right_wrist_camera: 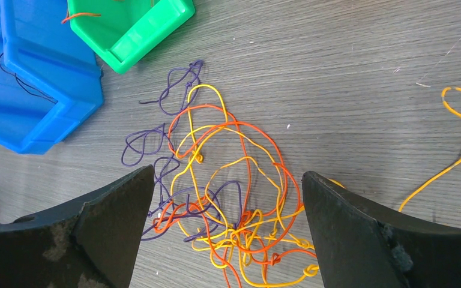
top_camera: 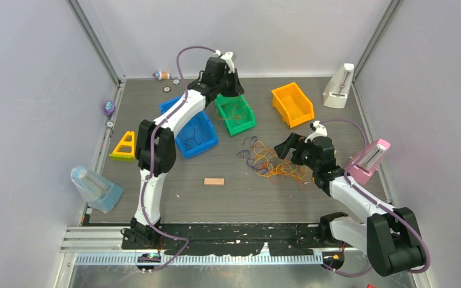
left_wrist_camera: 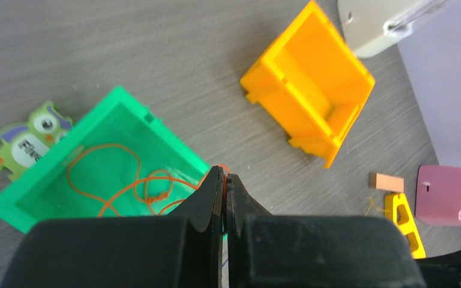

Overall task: Untangle the cables
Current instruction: Place the cable in the bin.

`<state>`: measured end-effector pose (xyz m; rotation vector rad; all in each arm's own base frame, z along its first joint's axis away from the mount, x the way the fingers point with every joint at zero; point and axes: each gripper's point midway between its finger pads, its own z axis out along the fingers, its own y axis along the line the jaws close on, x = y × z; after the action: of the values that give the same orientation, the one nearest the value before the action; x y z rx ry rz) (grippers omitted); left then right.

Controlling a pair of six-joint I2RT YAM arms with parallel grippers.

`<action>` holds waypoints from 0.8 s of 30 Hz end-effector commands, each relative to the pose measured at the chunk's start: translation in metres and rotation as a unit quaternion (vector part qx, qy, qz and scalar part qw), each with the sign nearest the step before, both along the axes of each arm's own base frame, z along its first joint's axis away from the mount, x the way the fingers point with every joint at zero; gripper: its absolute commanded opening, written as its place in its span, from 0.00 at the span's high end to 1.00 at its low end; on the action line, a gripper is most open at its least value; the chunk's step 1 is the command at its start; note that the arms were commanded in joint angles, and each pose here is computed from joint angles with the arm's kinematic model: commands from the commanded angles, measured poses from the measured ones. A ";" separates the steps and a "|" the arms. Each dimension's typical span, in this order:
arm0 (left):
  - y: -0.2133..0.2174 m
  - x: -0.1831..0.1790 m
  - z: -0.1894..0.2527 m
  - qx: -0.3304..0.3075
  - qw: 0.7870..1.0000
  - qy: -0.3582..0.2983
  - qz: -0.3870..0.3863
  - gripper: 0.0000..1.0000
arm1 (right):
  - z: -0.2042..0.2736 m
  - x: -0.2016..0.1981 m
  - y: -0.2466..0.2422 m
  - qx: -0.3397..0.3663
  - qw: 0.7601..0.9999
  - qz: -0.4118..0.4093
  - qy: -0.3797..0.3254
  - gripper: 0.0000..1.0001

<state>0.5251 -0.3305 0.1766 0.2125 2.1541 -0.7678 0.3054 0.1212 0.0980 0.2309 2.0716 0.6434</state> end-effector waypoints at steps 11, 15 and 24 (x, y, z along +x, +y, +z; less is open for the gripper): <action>-0.009 0.003 0.119 0.006 0.990 -0.135 -0.027 1.00 | 0.020 0.012 0.003 0.001 0.999 0.004 -0.033 0.02; -0.013 0.004 0.106 -0.003 0.993 -0.117 -0.025 1.00 | 0.019 0.012 0.003 0.002 1.000 0.005 -0.031 0.02; 0.001 -0.002 0.027 -0.026 0.999 -0.023 -0.001 1.00 | 0.018 0.011 0.002 -0.002 1.000 0.004 -0.031 0.02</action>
<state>0.5274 -0.3412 0.2123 0.2835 2.0707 -0.7643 0.3053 0.1211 0.0973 0.2310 2.0738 0.6426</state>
